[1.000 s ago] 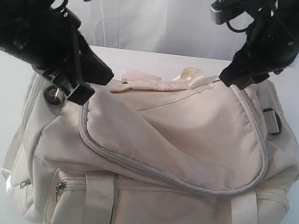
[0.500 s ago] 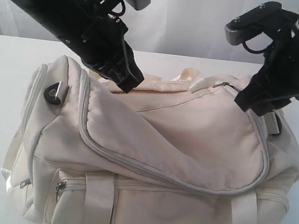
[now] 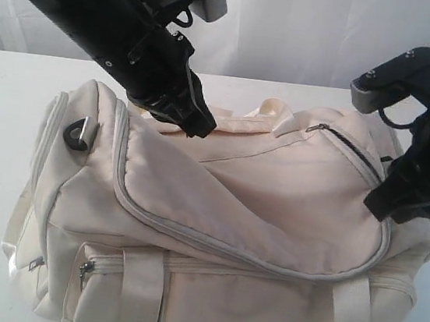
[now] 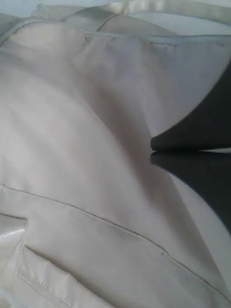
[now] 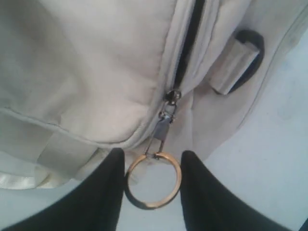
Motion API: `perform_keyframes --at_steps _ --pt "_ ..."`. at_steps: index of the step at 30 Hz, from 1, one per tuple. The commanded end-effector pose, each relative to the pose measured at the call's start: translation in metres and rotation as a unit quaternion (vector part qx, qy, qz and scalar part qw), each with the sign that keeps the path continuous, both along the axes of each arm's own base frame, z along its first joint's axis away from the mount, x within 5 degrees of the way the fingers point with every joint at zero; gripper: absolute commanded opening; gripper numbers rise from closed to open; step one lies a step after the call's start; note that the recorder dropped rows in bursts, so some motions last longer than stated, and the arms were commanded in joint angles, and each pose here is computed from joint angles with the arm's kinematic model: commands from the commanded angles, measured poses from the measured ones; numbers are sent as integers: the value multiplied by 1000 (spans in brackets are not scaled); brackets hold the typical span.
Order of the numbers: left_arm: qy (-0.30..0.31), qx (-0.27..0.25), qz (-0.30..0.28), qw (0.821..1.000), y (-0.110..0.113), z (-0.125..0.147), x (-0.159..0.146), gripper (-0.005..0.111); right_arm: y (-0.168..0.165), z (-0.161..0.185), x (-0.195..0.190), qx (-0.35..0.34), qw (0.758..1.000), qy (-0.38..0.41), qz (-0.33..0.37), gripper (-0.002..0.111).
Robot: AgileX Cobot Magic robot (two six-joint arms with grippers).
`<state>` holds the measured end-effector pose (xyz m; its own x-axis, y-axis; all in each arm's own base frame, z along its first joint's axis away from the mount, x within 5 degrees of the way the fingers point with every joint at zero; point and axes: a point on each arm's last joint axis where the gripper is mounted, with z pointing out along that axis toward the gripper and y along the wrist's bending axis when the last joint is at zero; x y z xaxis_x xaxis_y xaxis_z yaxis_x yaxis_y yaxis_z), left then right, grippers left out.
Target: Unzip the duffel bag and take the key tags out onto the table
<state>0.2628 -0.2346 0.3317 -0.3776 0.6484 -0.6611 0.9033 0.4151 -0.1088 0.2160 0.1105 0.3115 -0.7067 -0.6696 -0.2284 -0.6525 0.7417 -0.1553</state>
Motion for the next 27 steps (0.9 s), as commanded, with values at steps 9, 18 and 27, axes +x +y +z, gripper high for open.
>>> perform_keyframes --at_steps 9,18,27 --pt "12 50 -35 998 14 10 -19 0 -8 -27 -33 16 997 73 -7 0" --pt "-15 84 -20 996 49 39 -54 0 5 -43 -50 103 986 123 36 0" --pt "-19 114 11 993 82 27 -87 0 20 -48 -60 200 964 157 75 0"
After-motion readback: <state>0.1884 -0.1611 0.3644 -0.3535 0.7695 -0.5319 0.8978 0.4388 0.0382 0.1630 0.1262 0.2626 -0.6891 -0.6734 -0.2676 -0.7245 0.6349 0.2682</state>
